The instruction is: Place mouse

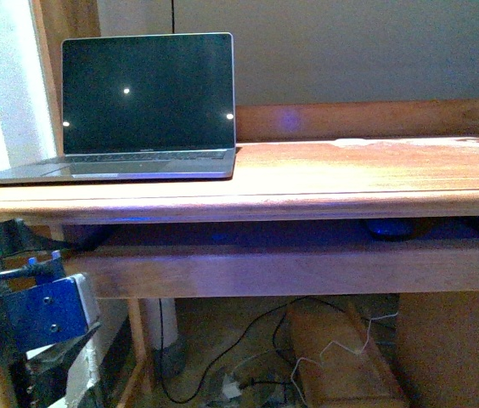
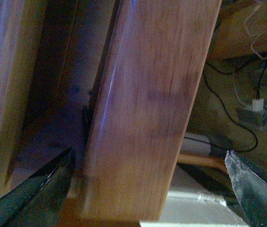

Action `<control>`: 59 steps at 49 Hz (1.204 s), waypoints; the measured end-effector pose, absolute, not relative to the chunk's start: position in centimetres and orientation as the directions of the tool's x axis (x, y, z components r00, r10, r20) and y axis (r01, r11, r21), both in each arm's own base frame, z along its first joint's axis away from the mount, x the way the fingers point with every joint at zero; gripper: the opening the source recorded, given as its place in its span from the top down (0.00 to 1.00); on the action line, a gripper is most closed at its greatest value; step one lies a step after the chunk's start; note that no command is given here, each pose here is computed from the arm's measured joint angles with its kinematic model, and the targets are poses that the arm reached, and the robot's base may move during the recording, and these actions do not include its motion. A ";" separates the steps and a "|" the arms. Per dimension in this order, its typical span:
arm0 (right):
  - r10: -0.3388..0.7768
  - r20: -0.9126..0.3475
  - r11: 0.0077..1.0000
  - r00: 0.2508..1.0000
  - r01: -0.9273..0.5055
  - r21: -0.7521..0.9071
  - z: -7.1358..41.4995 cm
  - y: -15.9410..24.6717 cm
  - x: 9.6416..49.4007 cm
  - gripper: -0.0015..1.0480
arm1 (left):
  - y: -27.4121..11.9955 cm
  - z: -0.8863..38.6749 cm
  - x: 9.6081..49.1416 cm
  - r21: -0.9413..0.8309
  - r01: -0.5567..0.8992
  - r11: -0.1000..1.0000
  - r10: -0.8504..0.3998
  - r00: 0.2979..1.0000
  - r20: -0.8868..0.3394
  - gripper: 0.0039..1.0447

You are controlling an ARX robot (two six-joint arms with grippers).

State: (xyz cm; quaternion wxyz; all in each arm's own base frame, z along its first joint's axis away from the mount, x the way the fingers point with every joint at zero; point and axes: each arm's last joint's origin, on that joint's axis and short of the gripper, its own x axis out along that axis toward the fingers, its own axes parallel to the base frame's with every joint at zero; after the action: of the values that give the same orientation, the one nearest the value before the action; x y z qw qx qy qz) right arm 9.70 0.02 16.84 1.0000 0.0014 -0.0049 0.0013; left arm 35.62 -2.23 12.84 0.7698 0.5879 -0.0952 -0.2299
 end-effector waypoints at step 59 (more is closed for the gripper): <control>0.003 0.010 1.000 1.000 -0.003 0.003 16.8 0.0 9.7 0.07 | -6.9 18.2 24.2 0.265 0.892 0.365 -0.767 0.450 -0.459 0.07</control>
State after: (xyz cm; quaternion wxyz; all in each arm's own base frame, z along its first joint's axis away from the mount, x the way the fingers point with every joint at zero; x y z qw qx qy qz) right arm 9.70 0.02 16.84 1.0000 0.0014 -0.0049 0.0013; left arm 24.21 -6.93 18.18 0.8159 0.2432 0.1295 -0.5083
